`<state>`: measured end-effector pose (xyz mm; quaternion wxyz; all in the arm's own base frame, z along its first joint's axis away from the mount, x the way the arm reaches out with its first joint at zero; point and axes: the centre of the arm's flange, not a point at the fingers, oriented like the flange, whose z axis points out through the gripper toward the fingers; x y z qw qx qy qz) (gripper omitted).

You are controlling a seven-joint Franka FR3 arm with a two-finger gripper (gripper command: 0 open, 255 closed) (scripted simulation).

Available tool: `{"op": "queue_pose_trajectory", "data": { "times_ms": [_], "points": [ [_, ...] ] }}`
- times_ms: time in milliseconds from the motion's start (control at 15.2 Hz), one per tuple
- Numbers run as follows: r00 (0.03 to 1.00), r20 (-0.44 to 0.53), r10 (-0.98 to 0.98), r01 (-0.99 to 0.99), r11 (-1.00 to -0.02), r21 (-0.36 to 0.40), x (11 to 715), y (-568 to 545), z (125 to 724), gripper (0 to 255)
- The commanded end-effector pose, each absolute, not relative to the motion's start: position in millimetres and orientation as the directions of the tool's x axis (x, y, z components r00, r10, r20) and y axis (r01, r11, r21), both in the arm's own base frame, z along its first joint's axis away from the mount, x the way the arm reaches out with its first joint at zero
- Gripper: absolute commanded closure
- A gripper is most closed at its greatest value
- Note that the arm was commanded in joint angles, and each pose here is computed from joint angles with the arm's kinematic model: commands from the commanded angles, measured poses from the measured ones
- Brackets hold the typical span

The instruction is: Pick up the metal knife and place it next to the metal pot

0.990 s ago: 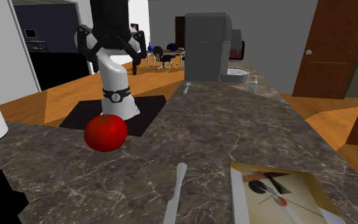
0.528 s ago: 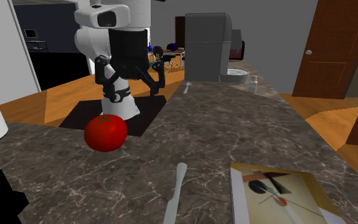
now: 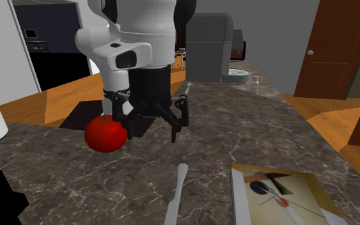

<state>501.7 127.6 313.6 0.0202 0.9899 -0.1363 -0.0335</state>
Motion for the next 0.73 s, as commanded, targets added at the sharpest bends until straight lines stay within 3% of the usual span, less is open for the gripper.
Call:
{"op": "queue_pose_trajectory", "data": {
  "times_ms": [0,396,660],
  "points": [
    [0.955,-0.046,-0.294,-0.293,-0.955,0.041,520,137,298,0],
    [0.933,-0.006,-0.360,-0.360,-0.933,0.019,578,156,257,0],
    [0.933,-0.006,-0.361,-0.361,-0.932,0.018,579,156,240,0]
  ]
}}
